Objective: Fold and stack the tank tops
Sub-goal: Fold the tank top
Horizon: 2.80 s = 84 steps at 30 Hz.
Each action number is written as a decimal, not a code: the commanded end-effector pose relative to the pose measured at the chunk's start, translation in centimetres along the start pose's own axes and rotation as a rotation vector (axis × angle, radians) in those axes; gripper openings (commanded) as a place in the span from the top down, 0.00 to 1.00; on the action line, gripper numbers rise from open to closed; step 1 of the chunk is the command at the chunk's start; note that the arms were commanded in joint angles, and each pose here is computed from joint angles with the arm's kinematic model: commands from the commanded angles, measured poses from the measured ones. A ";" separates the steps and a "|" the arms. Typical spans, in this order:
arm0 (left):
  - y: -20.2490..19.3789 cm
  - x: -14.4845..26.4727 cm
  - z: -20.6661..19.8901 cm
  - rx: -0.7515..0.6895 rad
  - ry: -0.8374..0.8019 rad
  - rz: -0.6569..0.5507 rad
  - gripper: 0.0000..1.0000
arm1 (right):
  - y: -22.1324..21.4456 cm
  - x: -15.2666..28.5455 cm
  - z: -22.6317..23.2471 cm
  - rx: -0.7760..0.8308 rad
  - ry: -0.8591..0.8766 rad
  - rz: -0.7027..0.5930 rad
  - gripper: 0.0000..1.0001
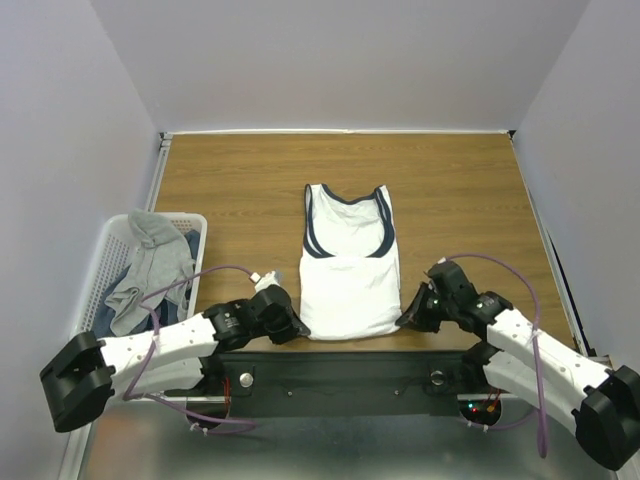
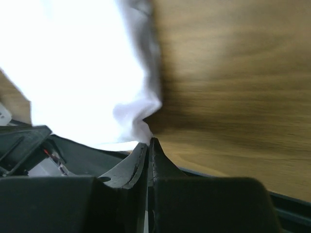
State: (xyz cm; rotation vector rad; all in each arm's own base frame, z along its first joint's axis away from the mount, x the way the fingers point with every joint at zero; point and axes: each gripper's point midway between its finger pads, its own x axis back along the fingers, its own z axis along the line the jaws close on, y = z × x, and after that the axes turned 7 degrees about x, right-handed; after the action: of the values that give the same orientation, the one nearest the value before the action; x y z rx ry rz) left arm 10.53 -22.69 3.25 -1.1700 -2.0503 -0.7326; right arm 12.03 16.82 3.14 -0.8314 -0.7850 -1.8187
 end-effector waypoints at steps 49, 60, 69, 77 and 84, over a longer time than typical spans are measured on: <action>14.0 10.9 -16.1 -0.045 -0.377 -0.621 1.00 | 12.7 8.3 19.2 0.475 -0.040 -0.607 0.99; 21.6 5.8 -17.4 -0.027 -0.377 -0.672 1.00 | 20.7 5.1 19.0 0.409 -0.041 -0.617 1.00; 26.4 0.4 -16.1 -0.001 -0.339 -0.668 1.00 | 26.3 1.2 18.1 0.348 -0.031 -0.630 1.00; 30.2 -2.7 -16.9 -0.030 -0.362 -0.652 0.93 | 30.0 -4.0 17.5 0.312 -0.042 -0.595 0.87; 32.9 0.2 -19.0 -0.085 -0.449 -0.709 0.17 | 33.6 -2.7 17.5 0.342 -0.110 -0.691 0.27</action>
State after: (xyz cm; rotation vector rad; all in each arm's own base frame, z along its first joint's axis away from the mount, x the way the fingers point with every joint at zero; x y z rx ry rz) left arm 42.59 -21.79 12.18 -0.6675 -2.6732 -0.8811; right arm 44.39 21.12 10.30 -0.6107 -1.4489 -2.0194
